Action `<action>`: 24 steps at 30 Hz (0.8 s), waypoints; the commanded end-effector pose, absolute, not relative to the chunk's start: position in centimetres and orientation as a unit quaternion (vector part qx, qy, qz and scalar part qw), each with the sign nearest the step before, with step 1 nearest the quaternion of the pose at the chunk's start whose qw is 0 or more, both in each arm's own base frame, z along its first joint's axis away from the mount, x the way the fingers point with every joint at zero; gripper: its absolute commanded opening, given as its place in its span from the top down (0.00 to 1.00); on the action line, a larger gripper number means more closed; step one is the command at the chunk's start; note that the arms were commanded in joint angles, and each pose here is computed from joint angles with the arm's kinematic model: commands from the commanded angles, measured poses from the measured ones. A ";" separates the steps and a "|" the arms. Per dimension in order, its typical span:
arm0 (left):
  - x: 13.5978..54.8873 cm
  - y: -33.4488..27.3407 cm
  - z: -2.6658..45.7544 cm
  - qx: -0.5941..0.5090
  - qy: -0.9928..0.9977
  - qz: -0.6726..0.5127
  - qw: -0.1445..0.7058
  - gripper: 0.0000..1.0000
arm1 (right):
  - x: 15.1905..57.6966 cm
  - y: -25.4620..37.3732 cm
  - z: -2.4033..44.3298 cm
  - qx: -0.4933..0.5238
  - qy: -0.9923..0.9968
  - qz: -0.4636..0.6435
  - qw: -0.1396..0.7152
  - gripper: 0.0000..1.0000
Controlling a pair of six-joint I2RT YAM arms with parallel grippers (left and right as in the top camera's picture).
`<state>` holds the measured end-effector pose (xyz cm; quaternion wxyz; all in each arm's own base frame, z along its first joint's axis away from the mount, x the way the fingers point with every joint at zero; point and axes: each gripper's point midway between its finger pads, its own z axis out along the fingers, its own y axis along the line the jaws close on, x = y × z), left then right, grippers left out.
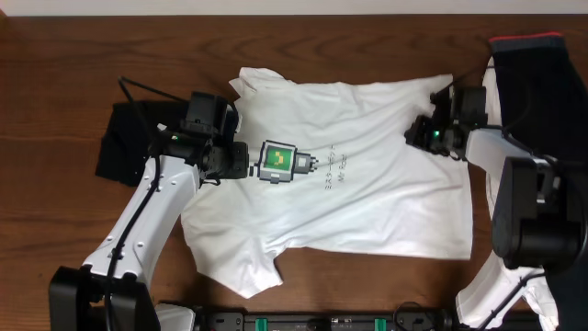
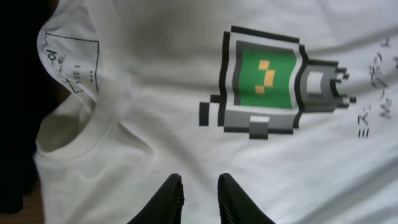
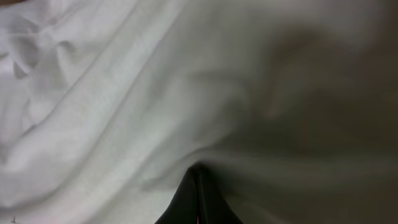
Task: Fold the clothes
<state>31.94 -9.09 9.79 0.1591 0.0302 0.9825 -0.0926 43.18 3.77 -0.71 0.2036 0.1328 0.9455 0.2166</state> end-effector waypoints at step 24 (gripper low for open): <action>26.1 -3.6 16.0 -0.103 0.977 -0.056 0.178 0.61 | 41.7 0.3 16.0 0.119 0.944 0.189 0.243 0.45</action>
